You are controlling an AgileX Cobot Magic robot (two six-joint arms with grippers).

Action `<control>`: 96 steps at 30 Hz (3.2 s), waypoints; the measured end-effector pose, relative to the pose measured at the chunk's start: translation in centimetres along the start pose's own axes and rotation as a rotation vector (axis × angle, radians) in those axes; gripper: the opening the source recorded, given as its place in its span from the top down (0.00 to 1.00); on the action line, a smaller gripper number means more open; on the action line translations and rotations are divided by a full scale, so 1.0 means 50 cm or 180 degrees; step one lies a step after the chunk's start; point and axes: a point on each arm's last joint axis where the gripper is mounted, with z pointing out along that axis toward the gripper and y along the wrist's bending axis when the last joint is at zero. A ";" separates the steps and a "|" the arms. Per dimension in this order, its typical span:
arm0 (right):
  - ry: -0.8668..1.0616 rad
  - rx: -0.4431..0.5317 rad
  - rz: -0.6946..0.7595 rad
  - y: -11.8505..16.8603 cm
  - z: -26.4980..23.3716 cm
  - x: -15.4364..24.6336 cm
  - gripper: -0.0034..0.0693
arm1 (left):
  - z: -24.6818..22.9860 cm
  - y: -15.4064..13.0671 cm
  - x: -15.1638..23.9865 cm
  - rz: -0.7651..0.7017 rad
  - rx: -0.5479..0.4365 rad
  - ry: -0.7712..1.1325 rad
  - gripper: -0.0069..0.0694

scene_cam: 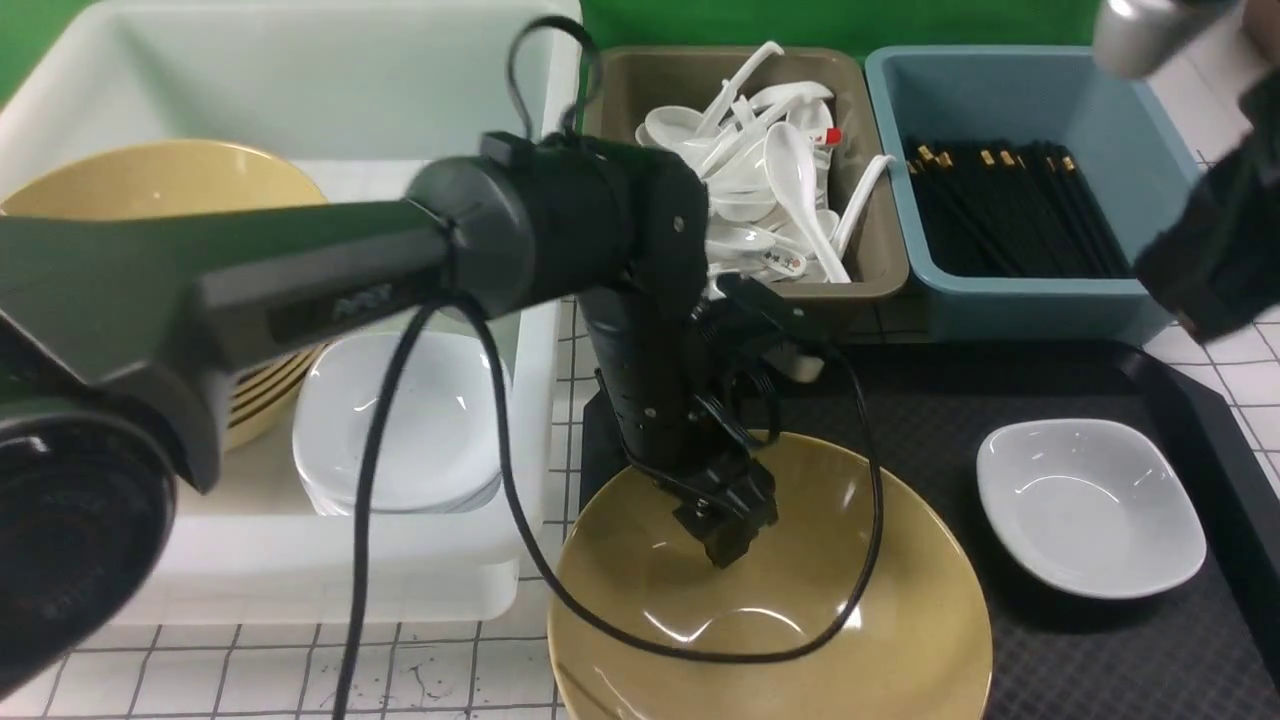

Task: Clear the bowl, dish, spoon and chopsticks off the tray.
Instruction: Use the left arm to grab the yellow noodle bowl on the left, then use the left arm to put the noodle bowl into the large storage box on the left, then use the left arm to grab the plate

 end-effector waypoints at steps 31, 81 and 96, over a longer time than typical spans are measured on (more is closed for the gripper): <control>-0.0831 -0.0579 -0.1259 0.191 -0.061 -0.192 0.90 | -0.561 0.347 0.564 -0.3455 -0.0694 -0.2244 0.90; -0.0898 0.0428 -0.0534 0.078 -0.180 0.022 0.89 | -0.209 0.000 -0.021 -0.0348 -0.0020 -0.0755 0.92; -0.1351 0.0452 0.0210 0.035 -0.246 0.202 0.89 | -0.003 -0.147 -0.228 0.0163 0.0129 -0.1062 0.50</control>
